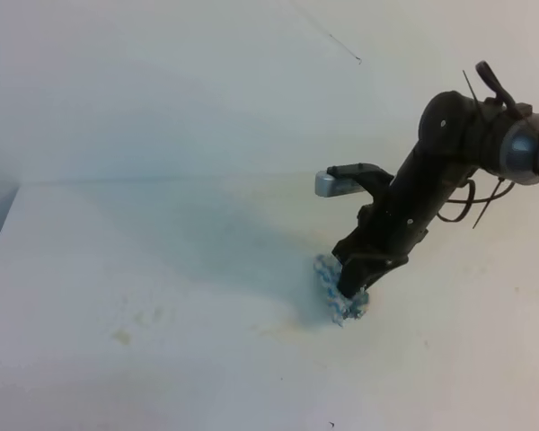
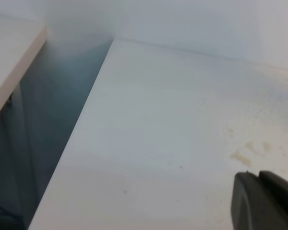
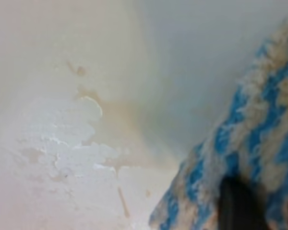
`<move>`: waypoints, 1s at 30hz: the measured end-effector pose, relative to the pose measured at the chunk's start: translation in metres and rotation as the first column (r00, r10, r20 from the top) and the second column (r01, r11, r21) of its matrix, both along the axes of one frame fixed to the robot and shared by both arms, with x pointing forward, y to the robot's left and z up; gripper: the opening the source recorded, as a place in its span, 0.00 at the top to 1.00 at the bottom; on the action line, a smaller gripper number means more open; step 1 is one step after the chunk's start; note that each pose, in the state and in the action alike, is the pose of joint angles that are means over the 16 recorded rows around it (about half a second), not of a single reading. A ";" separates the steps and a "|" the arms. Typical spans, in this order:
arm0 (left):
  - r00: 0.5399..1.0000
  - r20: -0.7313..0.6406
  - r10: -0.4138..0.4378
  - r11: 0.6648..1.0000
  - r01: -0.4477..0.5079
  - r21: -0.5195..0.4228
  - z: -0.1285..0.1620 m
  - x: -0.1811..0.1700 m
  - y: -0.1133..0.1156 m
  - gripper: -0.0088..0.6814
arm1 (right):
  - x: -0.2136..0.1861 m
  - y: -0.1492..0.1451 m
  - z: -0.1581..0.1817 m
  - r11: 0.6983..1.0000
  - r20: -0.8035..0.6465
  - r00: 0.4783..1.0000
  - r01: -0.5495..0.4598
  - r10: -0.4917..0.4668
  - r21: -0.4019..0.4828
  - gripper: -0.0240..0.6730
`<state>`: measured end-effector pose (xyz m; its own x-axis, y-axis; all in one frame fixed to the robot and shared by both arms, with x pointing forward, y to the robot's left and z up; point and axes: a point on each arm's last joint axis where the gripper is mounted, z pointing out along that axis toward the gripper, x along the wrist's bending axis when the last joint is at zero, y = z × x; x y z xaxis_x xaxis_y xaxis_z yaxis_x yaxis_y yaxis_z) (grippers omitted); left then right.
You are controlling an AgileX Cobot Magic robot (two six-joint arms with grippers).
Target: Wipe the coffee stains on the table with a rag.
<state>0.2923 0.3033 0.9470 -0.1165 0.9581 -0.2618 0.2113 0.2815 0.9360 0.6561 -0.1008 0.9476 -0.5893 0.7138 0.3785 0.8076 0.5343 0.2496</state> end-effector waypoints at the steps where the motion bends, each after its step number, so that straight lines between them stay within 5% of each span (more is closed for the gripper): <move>1: 1.000 0.000 0.000 1.000 0.000 0.000 0.000 0.000 0.000 0.99 | 0.000 0.000 0.001 1.000 -0.001 1.000 0.003 -0.003 0.002 0.69; 6: 1.000 0.000 0.000 1.000 0.000 0.000 0.000 0.000 0.000 0.99 | -0.002 -0.002 0.011 1.000 -0.001 1.000 0.015 -0.015 0.017 0.53; 10: 1.000 0.000 0.000 1.000 0.000 0.000 0.000 0.000 0.000 0.99 | -0.004 -0.004 0.025 1.000 0.013 1.000 0.016 -0.017 0.022 0.50; 23: 1.000 0.000 0.000 1.000 0.000 0.000 0.000 0.000 0.000 0.99 | -0.027 -0.020 0.108 0.995 0.144 0.985 0.096 -0.098 0.018 0.91; 30: 1.000 0.000 0.000 1.000 0.000 0.000 0.000 0.000 0.000 0.99 | -0.059 -0.034 0.161 0.982 0.231 0.954 0.182 -0.191 0.060 0.97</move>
